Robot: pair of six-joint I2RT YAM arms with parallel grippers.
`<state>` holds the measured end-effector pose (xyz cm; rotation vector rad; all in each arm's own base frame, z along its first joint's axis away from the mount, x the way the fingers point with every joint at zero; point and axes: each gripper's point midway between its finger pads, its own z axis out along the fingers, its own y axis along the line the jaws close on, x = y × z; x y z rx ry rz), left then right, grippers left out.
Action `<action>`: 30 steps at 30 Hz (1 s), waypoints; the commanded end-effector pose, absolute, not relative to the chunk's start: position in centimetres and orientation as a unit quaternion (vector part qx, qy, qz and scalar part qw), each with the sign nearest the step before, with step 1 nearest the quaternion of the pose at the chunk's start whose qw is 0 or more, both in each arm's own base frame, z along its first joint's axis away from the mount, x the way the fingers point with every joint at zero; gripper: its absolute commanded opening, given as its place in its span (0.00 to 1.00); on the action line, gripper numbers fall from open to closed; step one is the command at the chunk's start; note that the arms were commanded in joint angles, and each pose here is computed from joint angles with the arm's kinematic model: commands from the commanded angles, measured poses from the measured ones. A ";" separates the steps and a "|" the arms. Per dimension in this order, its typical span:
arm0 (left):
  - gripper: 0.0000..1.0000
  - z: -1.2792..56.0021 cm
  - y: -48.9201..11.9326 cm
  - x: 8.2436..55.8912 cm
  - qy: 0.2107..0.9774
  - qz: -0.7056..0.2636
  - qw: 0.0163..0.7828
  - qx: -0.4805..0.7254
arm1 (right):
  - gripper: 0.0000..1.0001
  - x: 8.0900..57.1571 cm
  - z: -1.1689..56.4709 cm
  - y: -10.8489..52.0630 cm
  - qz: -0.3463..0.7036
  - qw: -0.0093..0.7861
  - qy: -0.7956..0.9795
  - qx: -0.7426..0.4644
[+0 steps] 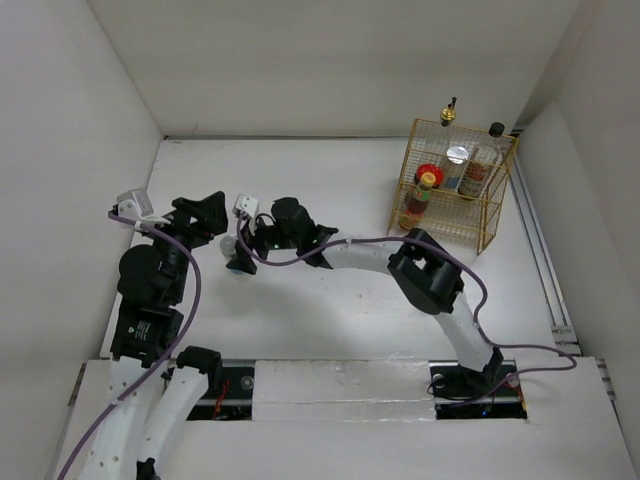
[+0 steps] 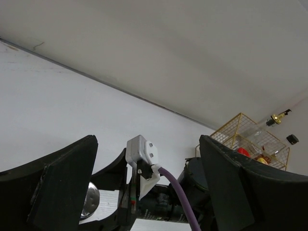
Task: Organize the condiment bottles
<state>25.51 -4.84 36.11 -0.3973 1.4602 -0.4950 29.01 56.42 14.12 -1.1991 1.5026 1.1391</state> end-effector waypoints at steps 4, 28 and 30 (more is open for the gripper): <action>0.83 36.8 -5.5 25.8 0.649 -0.235 0.705 -0.166 | 0.61 28.1 20.2 58.2 0.495 0.491 0.558 -0.450; 0.83 36.2 -6.1 26.2 0.657 -0.239 0.698 -0.153 | 0.38 33.5 36.5 17.1 0.238 0.750 0.614 -0.067; 0.83 36.2 -6.3 26.2 0.658 -0.243 0.697 -0.148 | 0.38 32.9 37.2 15.0 0.221 0.758 0.611 -0.049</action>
